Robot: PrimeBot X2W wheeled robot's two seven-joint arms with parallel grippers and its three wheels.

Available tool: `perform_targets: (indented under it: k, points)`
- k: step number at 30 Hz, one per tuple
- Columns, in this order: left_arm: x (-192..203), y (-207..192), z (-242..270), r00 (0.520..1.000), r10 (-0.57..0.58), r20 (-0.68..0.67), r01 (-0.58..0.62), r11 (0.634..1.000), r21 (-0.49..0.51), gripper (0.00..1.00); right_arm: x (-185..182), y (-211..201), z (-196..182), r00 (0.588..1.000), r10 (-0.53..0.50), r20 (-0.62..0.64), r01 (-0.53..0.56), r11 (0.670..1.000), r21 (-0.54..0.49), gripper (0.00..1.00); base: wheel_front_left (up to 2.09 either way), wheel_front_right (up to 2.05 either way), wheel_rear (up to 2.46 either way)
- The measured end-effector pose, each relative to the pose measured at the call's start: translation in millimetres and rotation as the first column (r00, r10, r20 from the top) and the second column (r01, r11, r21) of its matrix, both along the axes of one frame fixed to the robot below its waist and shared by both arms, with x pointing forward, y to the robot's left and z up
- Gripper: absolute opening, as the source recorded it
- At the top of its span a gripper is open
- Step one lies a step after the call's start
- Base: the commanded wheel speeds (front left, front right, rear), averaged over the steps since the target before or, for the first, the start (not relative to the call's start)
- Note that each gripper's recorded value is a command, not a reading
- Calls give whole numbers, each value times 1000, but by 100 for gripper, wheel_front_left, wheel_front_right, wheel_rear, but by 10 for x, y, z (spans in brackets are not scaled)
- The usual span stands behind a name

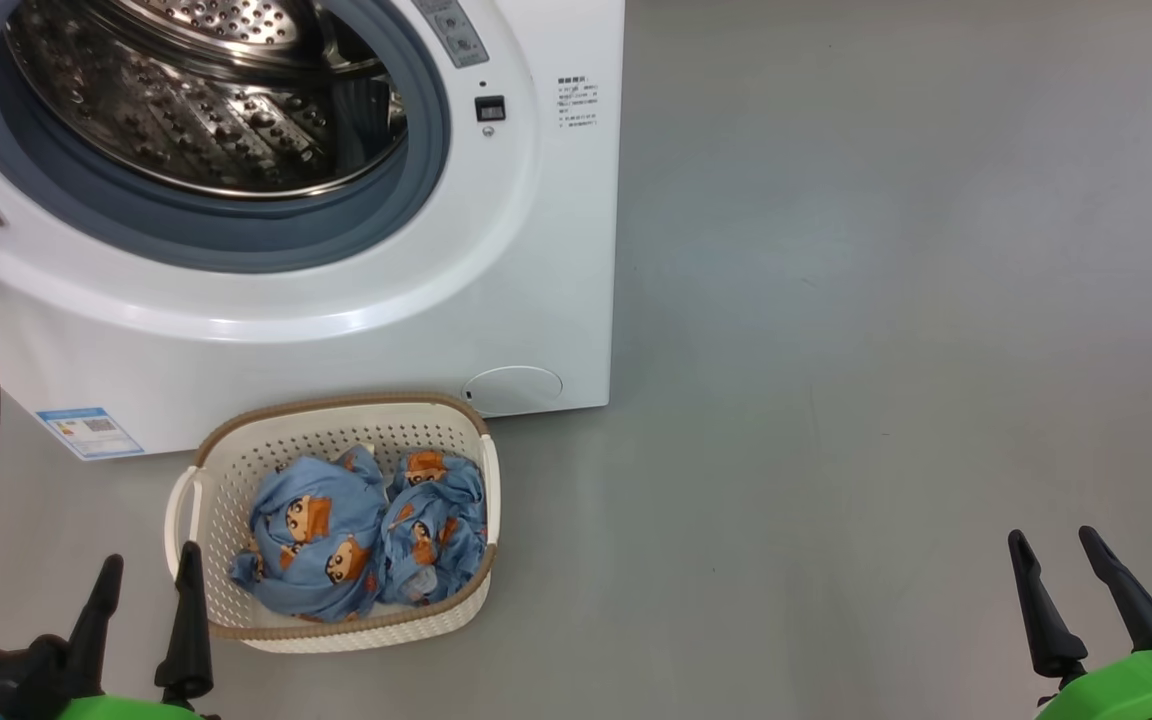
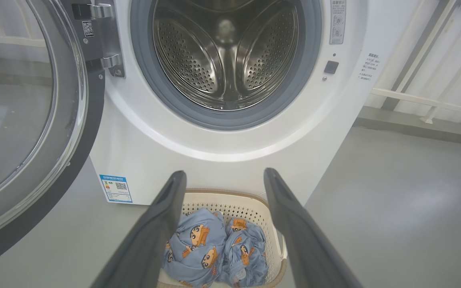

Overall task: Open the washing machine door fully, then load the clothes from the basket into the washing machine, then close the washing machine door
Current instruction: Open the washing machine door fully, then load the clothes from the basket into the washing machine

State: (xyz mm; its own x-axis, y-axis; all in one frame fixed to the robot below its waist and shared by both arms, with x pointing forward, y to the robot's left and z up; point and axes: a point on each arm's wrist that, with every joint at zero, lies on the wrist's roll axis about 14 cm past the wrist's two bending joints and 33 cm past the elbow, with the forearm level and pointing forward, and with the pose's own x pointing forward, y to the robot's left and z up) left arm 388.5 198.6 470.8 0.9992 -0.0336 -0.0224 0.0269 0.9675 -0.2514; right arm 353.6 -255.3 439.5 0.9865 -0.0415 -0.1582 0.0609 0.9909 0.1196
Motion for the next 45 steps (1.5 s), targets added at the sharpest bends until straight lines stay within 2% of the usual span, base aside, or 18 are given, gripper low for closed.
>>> perform_targets:
  k: [25,45]
  points:
    - [-50,31,-37,1000,14,-11,-14,1000,-17,100,55,10,47,1000,-3,19,3,1000,7,100,1,-4,3]
    - [-26,61,-80,1000,23,-22,-23,1000,-17,100,111,57,-30,1000,10,-3,-10,1000,9,100,68,-136,68]
